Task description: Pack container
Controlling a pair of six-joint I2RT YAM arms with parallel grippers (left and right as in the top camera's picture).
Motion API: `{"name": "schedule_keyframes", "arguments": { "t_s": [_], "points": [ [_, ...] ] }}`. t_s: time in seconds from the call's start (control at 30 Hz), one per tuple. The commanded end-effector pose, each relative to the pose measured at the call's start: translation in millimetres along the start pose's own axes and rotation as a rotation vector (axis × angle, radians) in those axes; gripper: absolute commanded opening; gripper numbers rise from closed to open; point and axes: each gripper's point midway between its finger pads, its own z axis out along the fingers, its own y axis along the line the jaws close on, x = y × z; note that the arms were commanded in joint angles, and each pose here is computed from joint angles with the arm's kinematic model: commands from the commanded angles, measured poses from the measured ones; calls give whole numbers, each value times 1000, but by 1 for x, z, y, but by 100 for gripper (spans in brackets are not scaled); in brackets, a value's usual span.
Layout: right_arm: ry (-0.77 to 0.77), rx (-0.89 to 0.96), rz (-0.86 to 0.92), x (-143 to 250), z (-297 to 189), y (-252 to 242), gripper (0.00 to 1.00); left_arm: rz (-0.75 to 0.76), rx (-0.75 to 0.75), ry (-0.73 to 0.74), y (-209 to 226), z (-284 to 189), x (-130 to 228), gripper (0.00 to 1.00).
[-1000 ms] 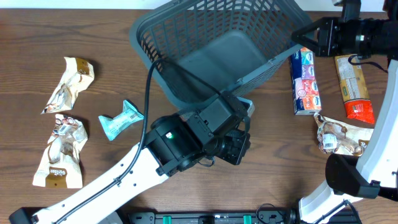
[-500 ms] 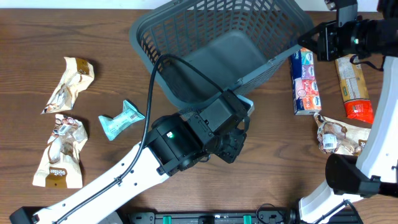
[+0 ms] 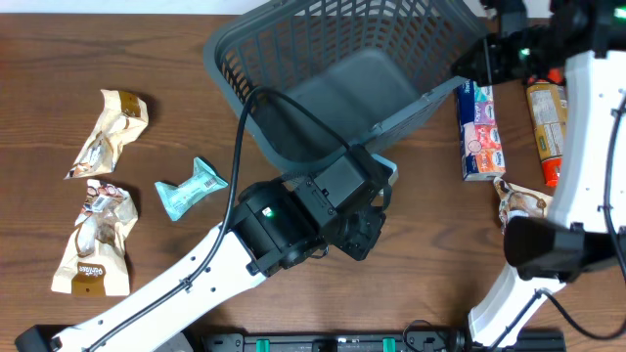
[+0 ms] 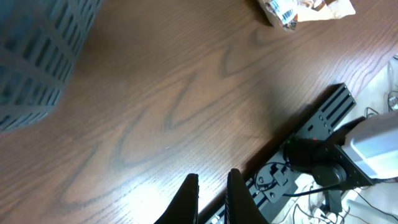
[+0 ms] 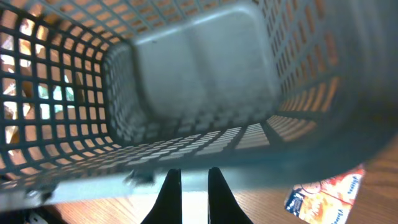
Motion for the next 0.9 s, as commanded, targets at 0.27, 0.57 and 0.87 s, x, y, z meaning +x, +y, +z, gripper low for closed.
{"name": "schedule_keyframes", "arguments": {
  "t_s": [0.27, 0.57, 0.87],
  "points": [
    [22, -7, -46, -12, 35, 7, 1, -3, 4, 32, 0, 0, 7, 6],
    [69, 43, -31, -2, 34, -2, 1, -2, -38, 15, 7, 0, 4, 6],
    [119, 54, -8, 10, 33, -3, 1, -8, -159, -42, 31, -3, -7, 6]
  ]
}}
